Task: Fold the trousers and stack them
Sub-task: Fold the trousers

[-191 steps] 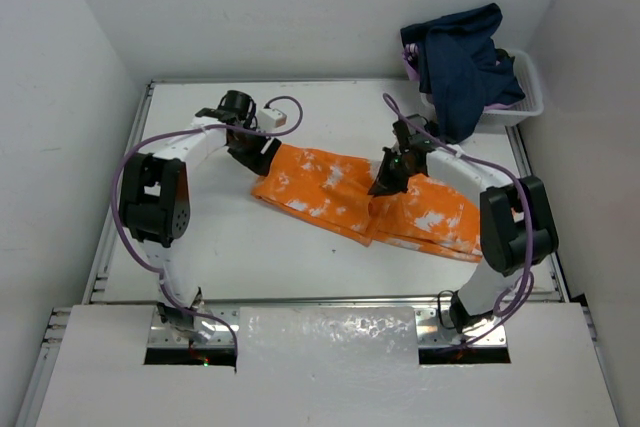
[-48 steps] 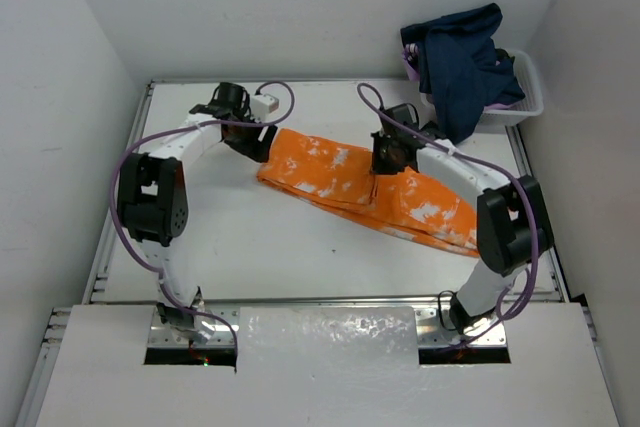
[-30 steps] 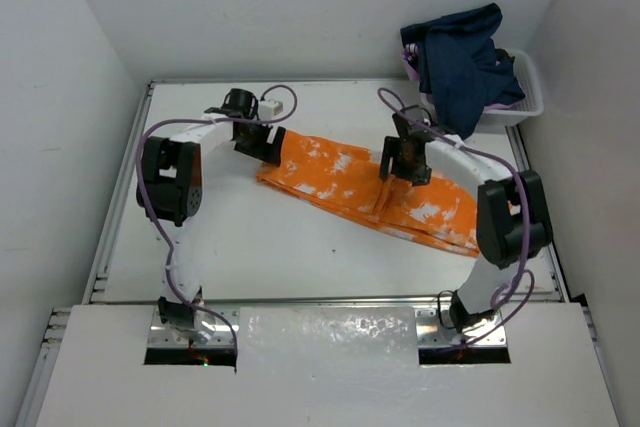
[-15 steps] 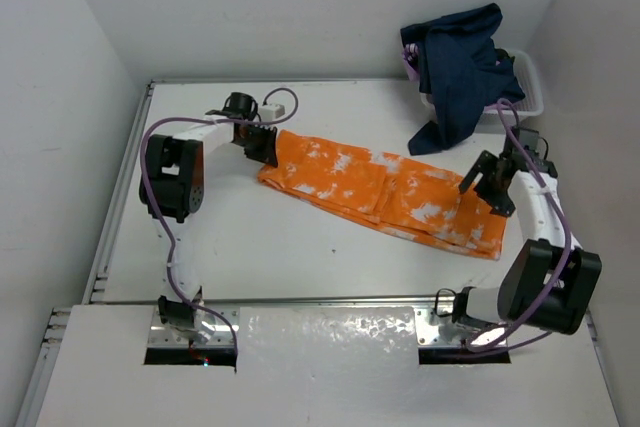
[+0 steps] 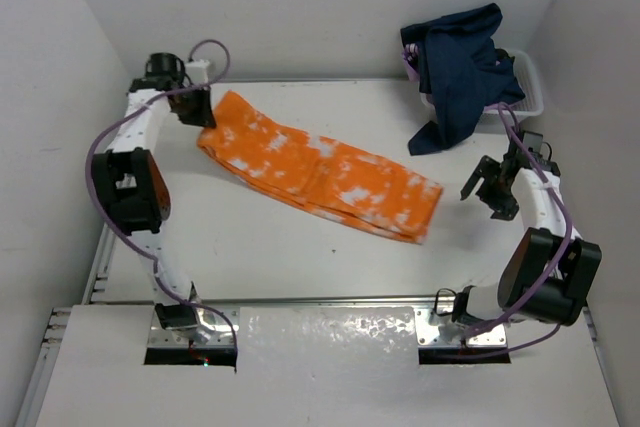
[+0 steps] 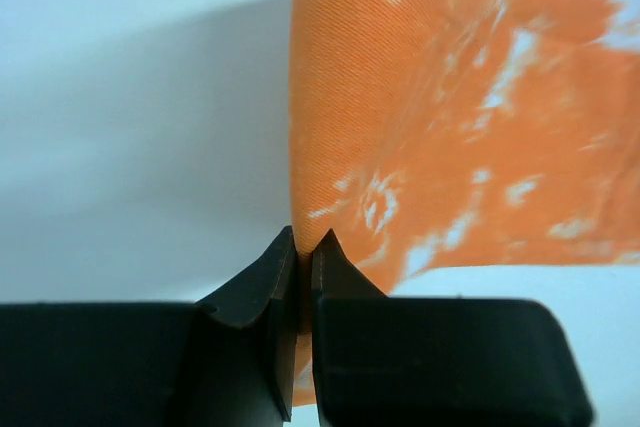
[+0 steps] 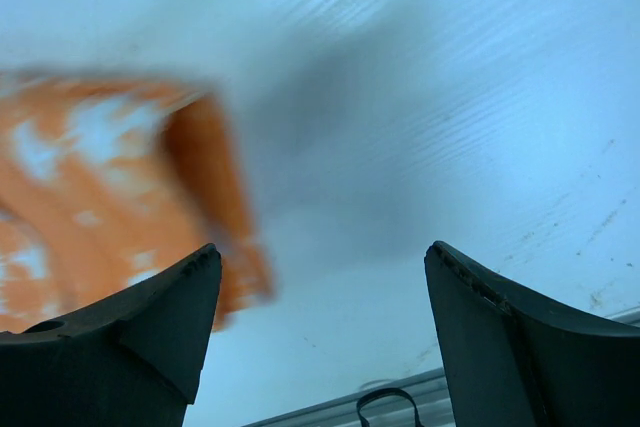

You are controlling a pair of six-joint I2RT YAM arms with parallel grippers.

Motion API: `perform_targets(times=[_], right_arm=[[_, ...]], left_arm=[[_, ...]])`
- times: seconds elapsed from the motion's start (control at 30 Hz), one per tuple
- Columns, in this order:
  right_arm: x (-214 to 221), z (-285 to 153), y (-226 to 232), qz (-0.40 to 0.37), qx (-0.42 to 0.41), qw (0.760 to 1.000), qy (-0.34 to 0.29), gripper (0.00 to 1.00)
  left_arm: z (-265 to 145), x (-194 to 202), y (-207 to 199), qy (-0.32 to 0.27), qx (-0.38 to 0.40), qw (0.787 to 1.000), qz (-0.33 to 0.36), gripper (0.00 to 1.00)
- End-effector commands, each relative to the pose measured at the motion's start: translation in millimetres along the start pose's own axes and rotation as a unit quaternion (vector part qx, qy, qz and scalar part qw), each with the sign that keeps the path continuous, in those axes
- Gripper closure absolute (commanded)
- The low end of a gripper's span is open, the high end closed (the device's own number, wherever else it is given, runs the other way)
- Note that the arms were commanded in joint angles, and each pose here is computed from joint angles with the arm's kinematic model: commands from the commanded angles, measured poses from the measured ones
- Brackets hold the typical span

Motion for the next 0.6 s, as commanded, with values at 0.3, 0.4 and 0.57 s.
perform_targets(times=[0.3,0.4,0.57], right_arm=[[-14,-2,26,-0.022,-0.050,0.998,-0.033,0.22],[-15,-4,29,-0.025,-0.054,0.998,-0.037,0.21],[-15,-10,30,-0.031,-0.055,0.997,-0.043,0.21]], left_arm=[[-84,-32,-109,-0.088,0.098,0.983,0.129,1.00],[-62,-25,-138,-0.069,0.138,0.979,0.134,1.00],[-47,-10,-178,-0.036,0.199,0.967,0.154,1.00]])
Point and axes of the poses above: each gripper's point midway between its finger pads, its own z axis out along the fingers, its own y axis along the line the jaws close on, x = y × z, the point moved 9 cm from there along -z, back along the fingers, and after that the axes turned 5 degrees about -z, right-handed, at the moved point
